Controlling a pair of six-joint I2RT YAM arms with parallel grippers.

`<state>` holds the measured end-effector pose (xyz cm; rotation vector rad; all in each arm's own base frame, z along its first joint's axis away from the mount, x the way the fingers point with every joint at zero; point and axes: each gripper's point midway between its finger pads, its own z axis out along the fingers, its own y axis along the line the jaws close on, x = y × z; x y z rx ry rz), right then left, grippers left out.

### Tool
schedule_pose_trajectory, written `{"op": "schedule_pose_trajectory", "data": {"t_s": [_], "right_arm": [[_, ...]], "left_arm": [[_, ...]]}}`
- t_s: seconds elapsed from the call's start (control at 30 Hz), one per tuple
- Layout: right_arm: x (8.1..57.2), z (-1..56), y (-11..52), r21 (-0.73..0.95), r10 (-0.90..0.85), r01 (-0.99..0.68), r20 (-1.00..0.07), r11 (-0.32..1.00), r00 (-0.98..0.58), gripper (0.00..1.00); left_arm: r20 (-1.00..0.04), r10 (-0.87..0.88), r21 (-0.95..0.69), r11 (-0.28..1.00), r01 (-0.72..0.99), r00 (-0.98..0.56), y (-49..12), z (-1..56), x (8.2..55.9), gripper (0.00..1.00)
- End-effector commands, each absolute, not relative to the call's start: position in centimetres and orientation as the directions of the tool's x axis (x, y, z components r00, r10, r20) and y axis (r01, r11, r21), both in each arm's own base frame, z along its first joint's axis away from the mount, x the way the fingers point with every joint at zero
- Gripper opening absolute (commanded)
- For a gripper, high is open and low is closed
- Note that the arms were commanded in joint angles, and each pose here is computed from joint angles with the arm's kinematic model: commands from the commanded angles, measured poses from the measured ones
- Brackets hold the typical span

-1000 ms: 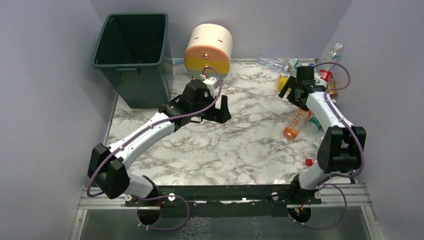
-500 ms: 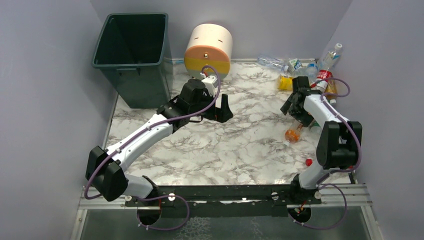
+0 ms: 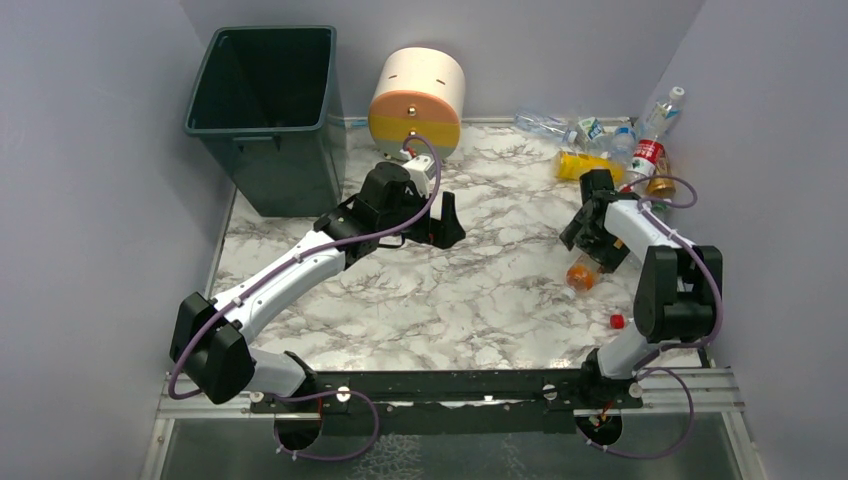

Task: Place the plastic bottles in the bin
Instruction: Pick up the plastic bottle at the center of the board.

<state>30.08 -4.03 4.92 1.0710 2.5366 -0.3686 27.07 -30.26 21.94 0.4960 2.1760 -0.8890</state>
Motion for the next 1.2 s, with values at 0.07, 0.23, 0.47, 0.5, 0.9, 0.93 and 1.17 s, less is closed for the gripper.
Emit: {"op": "schedule_pose_trajectory", "data": {"t_s": [0.07,0.23,0.47,0.5,0.9,0.93,1.17], "right_arm": [[29.8,3.0,-3.7,-0.104,0.661,0.742,-0.386,0.662,-0.643,0.98],[30.2,1.9,-3.3,-0.090,0.658,0.731,-0.370,0.677,-0.655,0.88],[31.5,2.0,-2.1,-0.007,0.630,0.679,-0.369,0.734,-0.684,0.61],[31.7,2.2,-2.0,0.008,0.625,0.672,-0.376,0.740,-0.684,0.59],[35.1,7.1,1.6,0.259,0.490,0.416,-0.478,0.871,-0.728,0.45],[35.4,7.7,2.1,0.284,0.479,0.386,-0.490,0.878,-0.728,0.44],[35.9,12.1,6.1,0.430,0.408,0.171,-0.551,0.887,-0.728,0.43]], "left_arm": [[-0.767,0.057,-0.452,0.658,0.602,-0.639,-30.5,23.5,26.6,0.99],[-0.766,0.053,-0.452,0.665,0.595,-0.641,-30.2,23.4,26.5,0.99],[-0.759,0.056,-0.455,0.667,0.589,-0.649,-30.3,23.0,26.5,0.99],[-0.758,0.054,-0.456,0.669,0.587,-0.650,-30.3,23.0,26.6,0.99],[-0.766,0.048,-0.427,0.707,0.564,-0.641,-29.8,23.4,27.4,0.99],[-0.768,0.045,-0.426,0.709,0.562,-0.639,-29.8,23.5,27.5,0.99],[-0.764,0.020,-0.443,0.711,0.546,-0.645,-30.3,24.3,28.1,0.99]]}}
